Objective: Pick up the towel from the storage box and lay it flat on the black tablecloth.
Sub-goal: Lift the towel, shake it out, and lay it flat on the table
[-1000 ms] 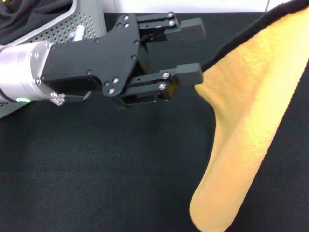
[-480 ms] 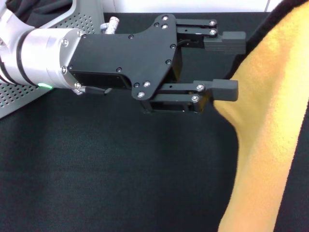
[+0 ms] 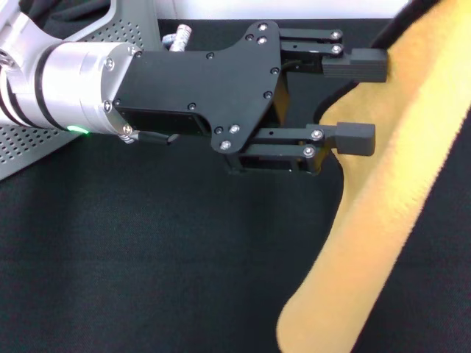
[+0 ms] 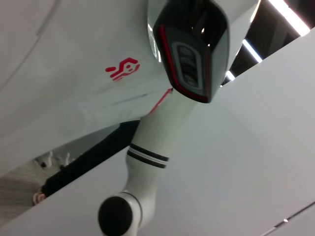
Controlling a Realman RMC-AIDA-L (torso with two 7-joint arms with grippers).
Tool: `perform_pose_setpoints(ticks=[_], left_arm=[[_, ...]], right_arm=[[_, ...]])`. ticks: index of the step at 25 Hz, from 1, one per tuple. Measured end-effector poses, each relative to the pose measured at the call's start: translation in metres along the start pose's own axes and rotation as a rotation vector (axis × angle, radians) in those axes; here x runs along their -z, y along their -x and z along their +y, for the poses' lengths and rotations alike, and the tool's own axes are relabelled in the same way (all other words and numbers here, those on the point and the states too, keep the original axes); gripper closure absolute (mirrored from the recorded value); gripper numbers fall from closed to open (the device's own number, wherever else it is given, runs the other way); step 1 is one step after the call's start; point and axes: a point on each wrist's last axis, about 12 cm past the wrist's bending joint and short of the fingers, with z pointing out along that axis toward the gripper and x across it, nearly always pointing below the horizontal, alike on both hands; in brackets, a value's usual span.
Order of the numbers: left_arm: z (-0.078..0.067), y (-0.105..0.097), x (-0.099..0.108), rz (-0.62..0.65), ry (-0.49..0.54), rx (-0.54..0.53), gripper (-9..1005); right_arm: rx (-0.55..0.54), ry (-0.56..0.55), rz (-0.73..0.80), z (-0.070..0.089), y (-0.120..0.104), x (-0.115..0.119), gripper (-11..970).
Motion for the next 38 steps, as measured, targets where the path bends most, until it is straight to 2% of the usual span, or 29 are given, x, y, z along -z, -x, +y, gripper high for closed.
perform_pose_setpoints(ticks=[11,22,32,38], left_arm=[[-0.011,-0.003,0.003,-0.007,-0.033,0.040,449],[-0.017,-0.003,0.014,-0.056,0.030,0.029,448],[-0.016,-0.004,0.021,-0.146,0.165,-0.102,449],[-0.013,-0.005,0.015,-0.154,0.150,-0.112,450]], right_arm=[[-0.021,-0.066,-0.018,-0.002,-0.018,0.011,911],[-0.037,-0.096,0.006,-0.003,-0.024,0.026,909],[-0.013,0.005,-0.081,-0.007,-0.021,0.007,908],[-0.009,0.030,-0.123,-0.008,-0.026,-0.008,907]])
